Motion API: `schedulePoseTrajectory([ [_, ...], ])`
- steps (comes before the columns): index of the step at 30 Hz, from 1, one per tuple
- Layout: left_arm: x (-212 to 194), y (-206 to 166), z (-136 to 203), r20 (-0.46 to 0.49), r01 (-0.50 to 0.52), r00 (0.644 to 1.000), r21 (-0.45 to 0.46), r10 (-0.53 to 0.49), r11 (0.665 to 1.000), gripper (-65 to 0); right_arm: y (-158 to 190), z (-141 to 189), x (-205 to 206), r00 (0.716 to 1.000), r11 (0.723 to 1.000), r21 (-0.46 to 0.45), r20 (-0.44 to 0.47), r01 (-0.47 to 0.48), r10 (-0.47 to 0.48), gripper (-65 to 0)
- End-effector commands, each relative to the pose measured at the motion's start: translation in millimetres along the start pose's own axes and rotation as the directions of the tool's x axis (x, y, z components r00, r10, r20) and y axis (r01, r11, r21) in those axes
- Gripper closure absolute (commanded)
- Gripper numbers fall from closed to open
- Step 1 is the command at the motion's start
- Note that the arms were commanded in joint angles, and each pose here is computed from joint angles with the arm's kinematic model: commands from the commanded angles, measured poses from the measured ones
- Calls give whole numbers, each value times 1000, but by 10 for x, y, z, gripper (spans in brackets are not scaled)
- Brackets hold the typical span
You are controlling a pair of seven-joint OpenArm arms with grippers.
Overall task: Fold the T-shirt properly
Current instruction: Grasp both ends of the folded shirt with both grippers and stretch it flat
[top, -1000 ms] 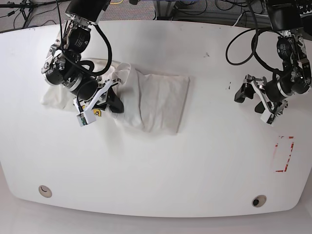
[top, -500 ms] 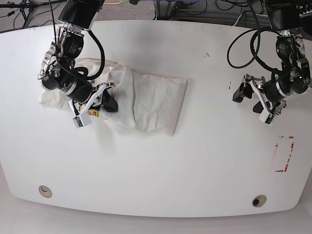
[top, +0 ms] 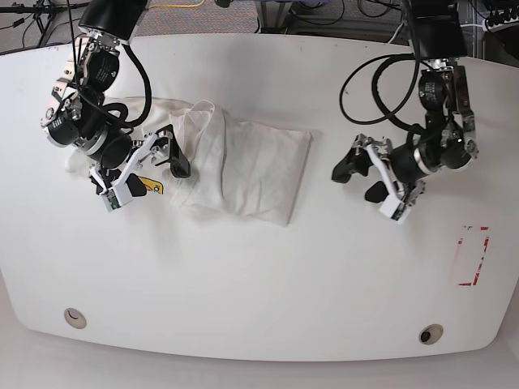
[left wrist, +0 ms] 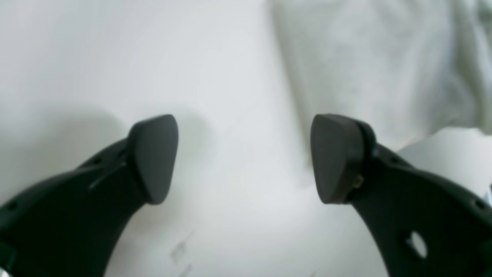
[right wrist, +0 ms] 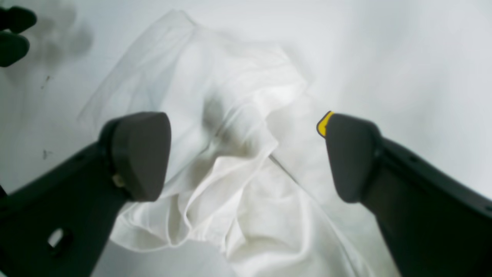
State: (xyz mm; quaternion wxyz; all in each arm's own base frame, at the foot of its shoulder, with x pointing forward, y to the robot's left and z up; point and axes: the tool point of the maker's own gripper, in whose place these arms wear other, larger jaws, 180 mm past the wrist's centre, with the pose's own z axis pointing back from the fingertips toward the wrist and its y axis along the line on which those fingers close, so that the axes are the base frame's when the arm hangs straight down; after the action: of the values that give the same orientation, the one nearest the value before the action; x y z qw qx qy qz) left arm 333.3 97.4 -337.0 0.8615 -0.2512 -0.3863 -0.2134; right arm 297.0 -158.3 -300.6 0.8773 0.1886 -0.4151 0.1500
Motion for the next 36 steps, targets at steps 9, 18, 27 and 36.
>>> schedulePoseTrajectory([
  [9, 807, -883, -498, 185, 85, 982, -208, -46, 975, -303, -540, 519, 75, 998, 983, -184, 60, 4, 7, -612],
  [18, 474, -1246, -963, 34, 151, 989, -234, -147, 960, -19, -955, 971, -35, 996, 940, -335, 84, 67, -41, -612],
  [27, -13, -1133, -1089, -104, 93, 988, -217, -117, 972, -24, -1159, 1247, -67, 989, 902, -416, 128, 118, -70, -612],
  [36, -545, -496, -898, -238, 27, 970, -111, -53, 993, -31, -1177, 1155, -202, 981, 902, -391, 139, 182, -138, -620],
])
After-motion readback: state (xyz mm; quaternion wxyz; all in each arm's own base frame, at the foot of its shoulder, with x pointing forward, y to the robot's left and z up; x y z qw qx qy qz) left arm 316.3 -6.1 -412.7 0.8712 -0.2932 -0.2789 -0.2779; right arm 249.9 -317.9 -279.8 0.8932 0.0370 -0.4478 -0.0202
